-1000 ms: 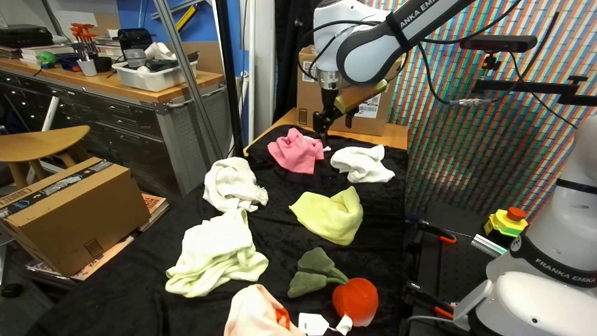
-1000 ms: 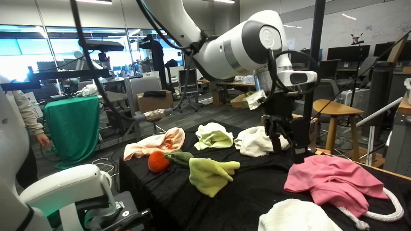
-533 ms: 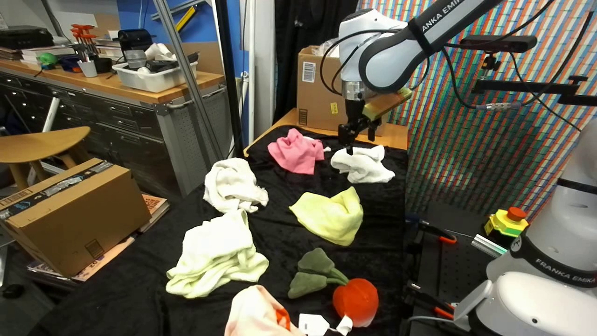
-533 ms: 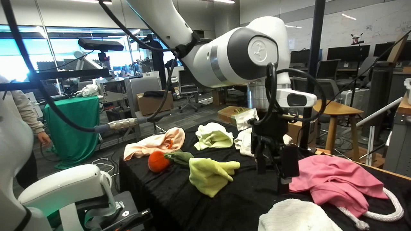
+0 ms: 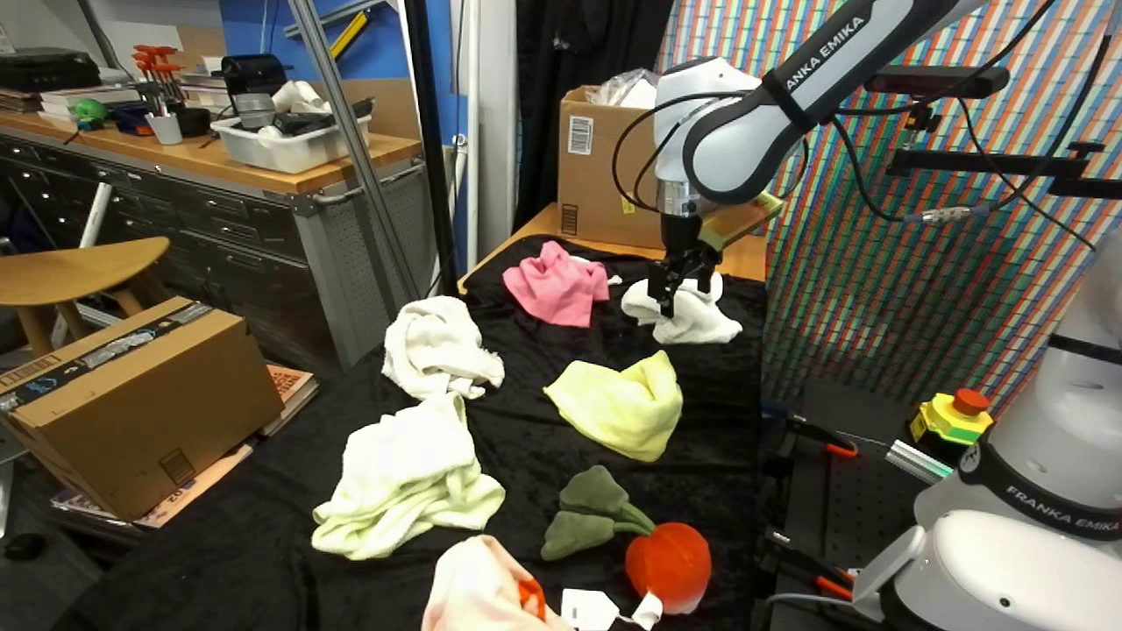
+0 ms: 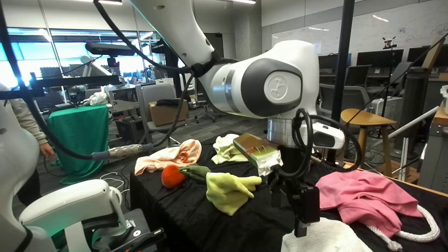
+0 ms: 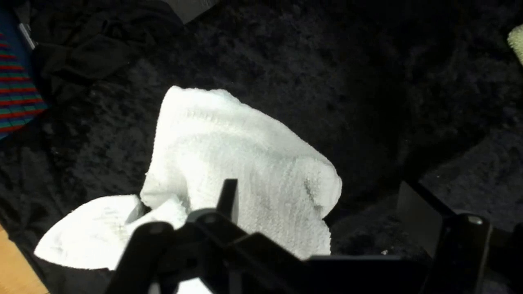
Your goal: Pile up all the objects on the table
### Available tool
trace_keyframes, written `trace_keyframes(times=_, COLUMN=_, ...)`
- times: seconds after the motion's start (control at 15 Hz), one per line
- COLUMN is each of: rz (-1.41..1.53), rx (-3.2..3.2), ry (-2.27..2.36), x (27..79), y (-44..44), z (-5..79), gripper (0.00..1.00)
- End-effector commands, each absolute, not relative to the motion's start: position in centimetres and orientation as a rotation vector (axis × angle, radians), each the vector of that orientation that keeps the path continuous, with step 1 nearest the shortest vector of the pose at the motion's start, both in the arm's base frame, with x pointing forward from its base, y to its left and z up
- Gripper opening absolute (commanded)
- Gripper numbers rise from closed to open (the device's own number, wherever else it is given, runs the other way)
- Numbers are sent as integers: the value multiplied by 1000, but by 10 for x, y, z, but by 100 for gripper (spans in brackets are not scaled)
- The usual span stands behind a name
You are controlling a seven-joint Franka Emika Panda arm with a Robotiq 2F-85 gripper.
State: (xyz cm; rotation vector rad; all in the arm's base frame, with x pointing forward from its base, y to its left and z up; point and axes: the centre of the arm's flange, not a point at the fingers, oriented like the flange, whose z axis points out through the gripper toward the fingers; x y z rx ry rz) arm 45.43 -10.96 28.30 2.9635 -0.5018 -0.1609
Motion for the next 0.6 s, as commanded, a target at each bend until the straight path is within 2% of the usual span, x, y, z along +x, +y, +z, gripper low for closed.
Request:
trace_keyframes(times=0.0, rz=-115, rx=3025, ry=-469, x=455, y=-116, z=264, gripper=100)
trace_keyframes(times=0.53, rz=0, rx=2959, ry=-519, x=463, y=-134, z=237, gripper=100)
